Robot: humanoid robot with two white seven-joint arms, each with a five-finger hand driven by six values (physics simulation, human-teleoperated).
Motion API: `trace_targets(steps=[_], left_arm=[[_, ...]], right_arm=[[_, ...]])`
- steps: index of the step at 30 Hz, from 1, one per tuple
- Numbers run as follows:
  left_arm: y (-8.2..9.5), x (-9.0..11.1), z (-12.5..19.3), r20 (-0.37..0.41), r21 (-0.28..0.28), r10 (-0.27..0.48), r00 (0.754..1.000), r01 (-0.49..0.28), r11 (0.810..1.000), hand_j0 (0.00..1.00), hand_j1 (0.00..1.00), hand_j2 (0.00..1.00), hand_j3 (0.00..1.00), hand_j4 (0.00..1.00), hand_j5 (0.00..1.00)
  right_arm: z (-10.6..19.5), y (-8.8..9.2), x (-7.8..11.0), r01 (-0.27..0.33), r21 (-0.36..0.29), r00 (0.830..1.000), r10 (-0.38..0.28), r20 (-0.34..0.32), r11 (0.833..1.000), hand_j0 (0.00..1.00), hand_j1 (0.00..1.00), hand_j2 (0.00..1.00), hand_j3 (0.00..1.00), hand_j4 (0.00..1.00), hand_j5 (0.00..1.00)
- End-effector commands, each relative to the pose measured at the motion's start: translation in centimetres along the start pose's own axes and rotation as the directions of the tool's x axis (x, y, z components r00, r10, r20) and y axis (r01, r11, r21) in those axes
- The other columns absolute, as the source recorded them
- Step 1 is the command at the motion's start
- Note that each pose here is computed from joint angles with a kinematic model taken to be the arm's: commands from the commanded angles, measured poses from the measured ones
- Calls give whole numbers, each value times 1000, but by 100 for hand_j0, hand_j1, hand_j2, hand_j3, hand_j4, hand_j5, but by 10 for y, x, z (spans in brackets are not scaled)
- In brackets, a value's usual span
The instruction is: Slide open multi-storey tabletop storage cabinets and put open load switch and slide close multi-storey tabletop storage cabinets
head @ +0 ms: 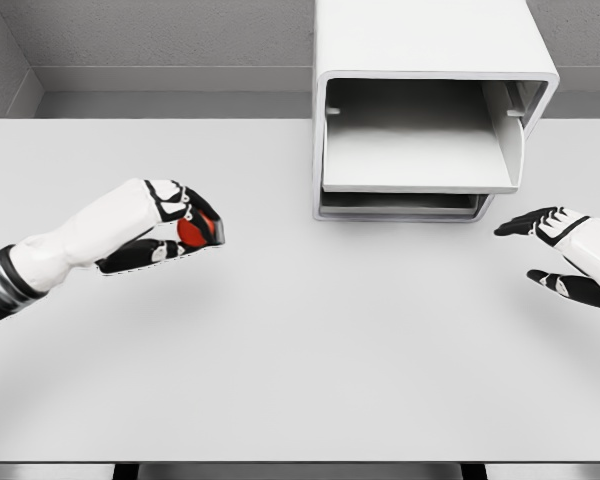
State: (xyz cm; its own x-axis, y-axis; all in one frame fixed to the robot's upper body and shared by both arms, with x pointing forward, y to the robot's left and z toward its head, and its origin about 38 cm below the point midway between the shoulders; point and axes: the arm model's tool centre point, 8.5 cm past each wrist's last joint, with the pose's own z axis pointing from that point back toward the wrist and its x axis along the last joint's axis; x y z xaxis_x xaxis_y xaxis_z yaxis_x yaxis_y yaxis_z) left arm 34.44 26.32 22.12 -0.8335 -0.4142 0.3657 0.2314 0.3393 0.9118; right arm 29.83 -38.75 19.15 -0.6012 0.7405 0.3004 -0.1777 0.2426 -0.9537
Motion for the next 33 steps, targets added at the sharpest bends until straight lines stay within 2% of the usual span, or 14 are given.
trace_targets(steps=[1,6,12,16,23,29,33], left_arm=[[-6,2,-4,13,-2,24,1000,-24,1000,43,43,43,43,43,43],[-6,5,-13,32,25,26,999,-27,999,43,43,43,43,43,43],[4,7,-24,59,53,4,998,-7,999,42,42,42,42,42,42],[2,16,-47,126,33,6,992,-11,999,41,41,41,41,41,41],[8,25,-68,178,80,-1,984,-14,997,41,41,41,41,41,41],[15,31,-83,218,84,-17,976,-1,996,41,41,41,41,41,41],[18,37,-95,247,101,-20,969,-6,995,41,41,41,41,41,41]], right_arm=[[0,-1,0,5,-5,1000,-5,0,1000,77,77,77,77,77,77],[0,-1,0,5,-5,1000,-5,0,1000,77,77,77,77,77,77],[0,-1,-1,5,-5,1000,-5,-1,1000,77,77,77,77,77,77],[0,-1,-1,5,-6,1000,-5,-1,1000,77,77,77,77,77,77],[1,0,-1,5,-4,1000,-5,-2,1000,78,78,78,78,78,78],[5,10,-1,19,19,1000,-18,-16,1000,78,78,78,78,78,78],[8,24,1,53,20,998,-53,-26,998,78,78,78,78,78,78]])
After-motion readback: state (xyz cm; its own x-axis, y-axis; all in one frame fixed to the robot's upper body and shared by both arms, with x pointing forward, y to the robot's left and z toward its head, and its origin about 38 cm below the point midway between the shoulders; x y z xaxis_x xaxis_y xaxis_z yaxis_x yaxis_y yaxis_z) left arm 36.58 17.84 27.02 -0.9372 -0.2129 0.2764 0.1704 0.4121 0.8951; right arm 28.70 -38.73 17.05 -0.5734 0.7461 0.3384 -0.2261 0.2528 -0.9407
